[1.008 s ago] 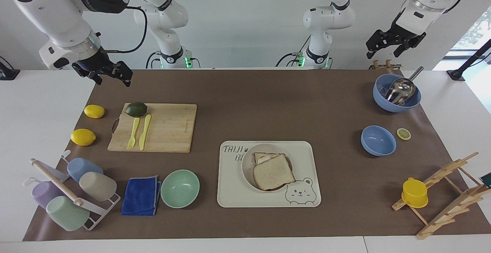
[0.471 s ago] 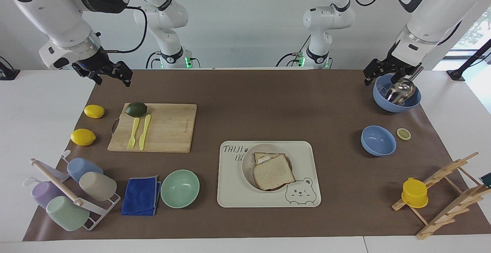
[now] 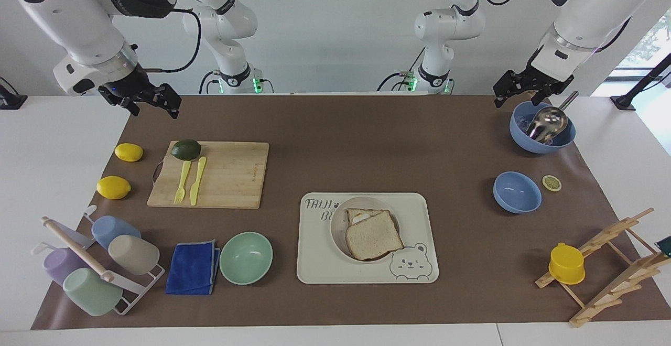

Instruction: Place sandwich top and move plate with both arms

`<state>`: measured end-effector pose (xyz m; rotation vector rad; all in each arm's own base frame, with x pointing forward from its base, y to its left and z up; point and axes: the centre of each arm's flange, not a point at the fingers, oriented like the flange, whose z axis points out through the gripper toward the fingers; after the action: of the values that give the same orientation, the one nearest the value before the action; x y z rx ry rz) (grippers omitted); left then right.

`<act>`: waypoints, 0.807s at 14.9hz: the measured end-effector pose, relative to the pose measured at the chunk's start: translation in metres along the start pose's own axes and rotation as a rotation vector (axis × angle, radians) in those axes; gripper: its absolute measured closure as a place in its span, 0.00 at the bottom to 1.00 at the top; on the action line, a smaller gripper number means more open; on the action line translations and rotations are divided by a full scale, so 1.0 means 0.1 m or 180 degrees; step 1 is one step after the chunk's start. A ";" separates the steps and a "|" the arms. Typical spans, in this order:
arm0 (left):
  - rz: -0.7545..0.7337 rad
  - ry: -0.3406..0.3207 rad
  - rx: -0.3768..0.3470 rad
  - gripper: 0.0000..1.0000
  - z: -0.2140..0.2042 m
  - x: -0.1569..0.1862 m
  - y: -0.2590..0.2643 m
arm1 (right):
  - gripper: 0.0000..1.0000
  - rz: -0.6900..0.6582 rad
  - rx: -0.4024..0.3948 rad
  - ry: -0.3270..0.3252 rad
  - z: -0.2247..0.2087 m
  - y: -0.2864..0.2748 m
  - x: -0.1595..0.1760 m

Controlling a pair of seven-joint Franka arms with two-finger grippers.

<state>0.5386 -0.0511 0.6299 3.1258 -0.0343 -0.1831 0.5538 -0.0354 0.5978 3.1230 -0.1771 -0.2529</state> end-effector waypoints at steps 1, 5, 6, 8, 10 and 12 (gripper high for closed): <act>-0.0006 0.0000 -0.0001 0.00 0.00 0.00 -0.01 | 0.00 0.0000 0.0000 0.0000 0.00 0.00 0.00; -0.0057 0.0003 -0.0007 0.00 -0.01 0.01 -0.10 | 0.00 0.0000 0.0000 0.0000 0.00 0.00 0.00; -0.0065 0.0003 -0.0009 0.00 -0.01 0.01 -0.11 | 0.00 0.0000 0.0000 0.0000 0.00 0.00 0.00; -0.0073 0.0005 -0.0011 0.00 -0.01 0.01 -0.12 | 0.00 0.0000 0.0000 0.0000 0.00 0.00 0.00; -0.0072 0.0013 -0.0012 0.00 -0.01 0.01 -0.12 | 0.00 0.0000 0.0000 0.0000 0.00 0.00 0.00; -0.0070 0.0052 -0.0014 0.00 -0.02 0.02 -0.12 | 0.00 0.0000 0.0000 0.0000 0.00 0.00 0.00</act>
<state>0.5413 -0.0390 0.6316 3.1240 0.0009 -0.1576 0.5538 -0.0354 0.5978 3.1230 -0.1771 -0.2529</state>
